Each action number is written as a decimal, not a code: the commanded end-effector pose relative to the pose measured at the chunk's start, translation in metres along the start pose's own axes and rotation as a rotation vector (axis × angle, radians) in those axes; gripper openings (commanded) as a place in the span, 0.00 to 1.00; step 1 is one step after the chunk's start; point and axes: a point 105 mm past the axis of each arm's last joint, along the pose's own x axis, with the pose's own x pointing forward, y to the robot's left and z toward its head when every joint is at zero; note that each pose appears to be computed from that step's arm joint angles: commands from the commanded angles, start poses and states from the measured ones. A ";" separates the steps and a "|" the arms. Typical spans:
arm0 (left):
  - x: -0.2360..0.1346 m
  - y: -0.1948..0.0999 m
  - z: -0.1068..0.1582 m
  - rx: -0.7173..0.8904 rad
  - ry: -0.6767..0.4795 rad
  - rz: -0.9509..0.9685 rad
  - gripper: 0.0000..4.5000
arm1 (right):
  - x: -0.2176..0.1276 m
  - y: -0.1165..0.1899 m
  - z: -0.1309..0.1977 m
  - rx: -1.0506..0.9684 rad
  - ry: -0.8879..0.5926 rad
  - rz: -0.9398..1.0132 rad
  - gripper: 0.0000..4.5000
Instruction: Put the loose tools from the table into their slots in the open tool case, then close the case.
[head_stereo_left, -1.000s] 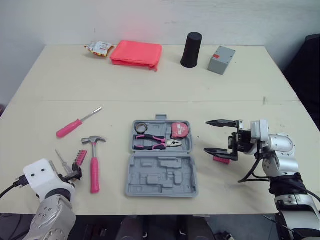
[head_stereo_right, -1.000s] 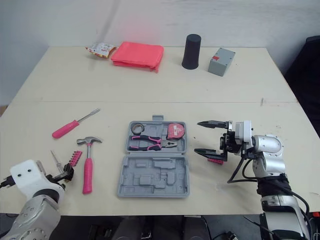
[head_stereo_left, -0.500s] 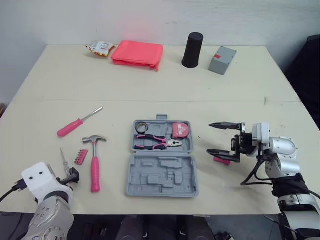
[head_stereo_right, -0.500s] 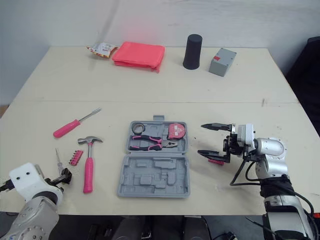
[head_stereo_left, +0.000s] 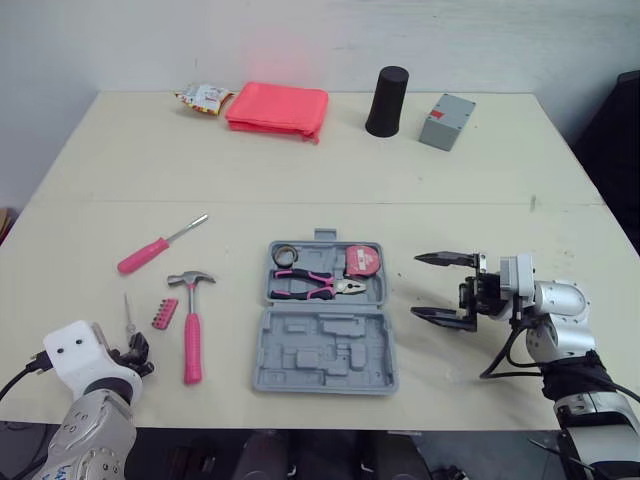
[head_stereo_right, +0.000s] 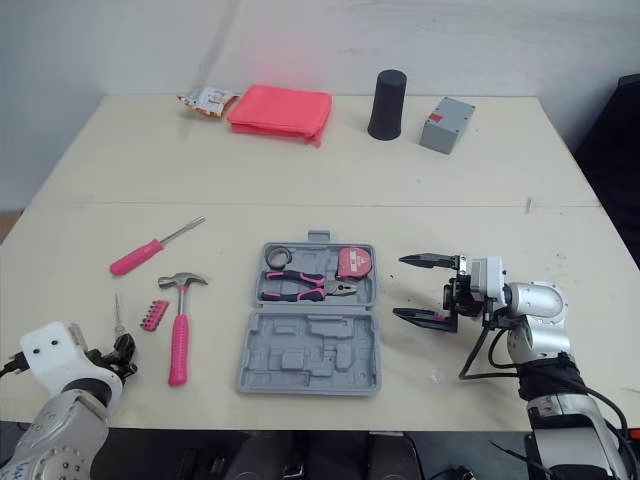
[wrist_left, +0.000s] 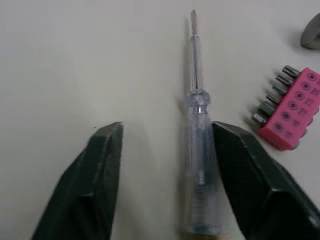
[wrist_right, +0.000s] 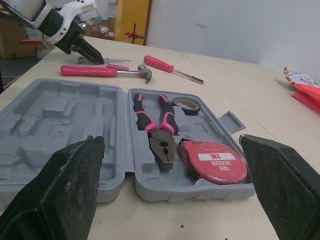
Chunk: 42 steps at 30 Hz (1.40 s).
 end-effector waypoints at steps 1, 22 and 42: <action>0.004 0.015 -0.025 0.002 0.098 0.038 0.23 | -0.002 0.002 0.012 -0.047 -0.032 0.044 1.00; -0.101 -0.116 0.094 0.794 -0.334 -1.282 0.01 | -0.031 -0.007 0.044 -0.139 0.110 -0.016 1.00; -0.053 -0.191 0.021 1.503 -0.114 -1.462 0.01 | -0.002 0.017 0.057 -0.018 0.161 -0.003 1.00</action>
